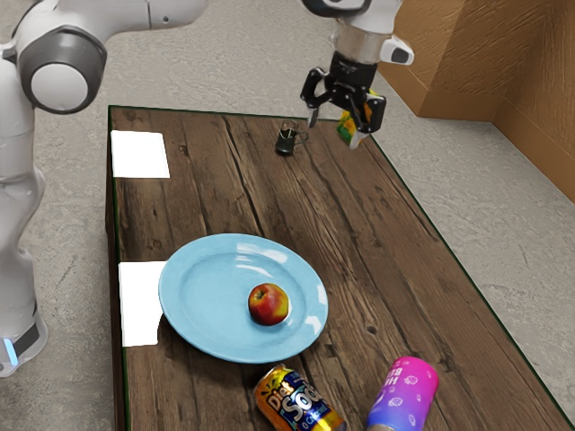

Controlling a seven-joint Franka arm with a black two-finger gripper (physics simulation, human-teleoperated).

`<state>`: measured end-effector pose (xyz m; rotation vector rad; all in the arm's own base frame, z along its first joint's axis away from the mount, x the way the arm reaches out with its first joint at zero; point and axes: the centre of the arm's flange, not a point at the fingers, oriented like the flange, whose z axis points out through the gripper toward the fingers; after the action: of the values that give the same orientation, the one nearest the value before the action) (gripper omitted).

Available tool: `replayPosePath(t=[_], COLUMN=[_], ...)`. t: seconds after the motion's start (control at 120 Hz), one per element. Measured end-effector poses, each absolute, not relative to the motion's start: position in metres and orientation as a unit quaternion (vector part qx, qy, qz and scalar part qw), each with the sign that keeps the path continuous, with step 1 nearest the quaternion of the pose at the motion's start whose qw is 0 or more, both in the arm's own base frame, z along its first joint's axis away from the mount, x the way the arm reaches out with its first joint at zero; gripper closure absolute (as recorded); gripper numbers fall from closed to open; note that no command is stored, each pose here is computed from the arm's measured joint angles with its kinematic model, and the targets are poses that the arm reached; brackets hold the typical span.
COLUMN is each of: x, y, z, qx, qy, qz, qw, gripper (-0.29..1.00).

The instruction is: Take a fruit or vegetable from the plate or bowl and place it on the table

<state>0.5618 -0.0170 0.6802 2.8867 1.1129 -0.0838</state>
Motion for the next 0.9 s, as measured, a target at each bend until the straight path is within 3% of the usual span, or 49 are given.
replayPosePath(t=[0.1,0.225,0.358,0.475,0.9], x=[0.558,0.549,0.588,0.594,0.598], y=[-0.024,-0.084,-0.098,-0.116,-0.153], z=[0.678,0.675,0.592,0.540,0.511], qx=[0.886,0.877,0.856,0.850,0.885], qy=[0.461,0.475,0.500,0.498,0.437], qz=[-0.050,-0.067,-0.123,-0.158,-0.142], qw=[0.017,0.009,-0.049,-0.074,-0.071], gripper=[0.00,0.00,0.00,0.00,0.00])
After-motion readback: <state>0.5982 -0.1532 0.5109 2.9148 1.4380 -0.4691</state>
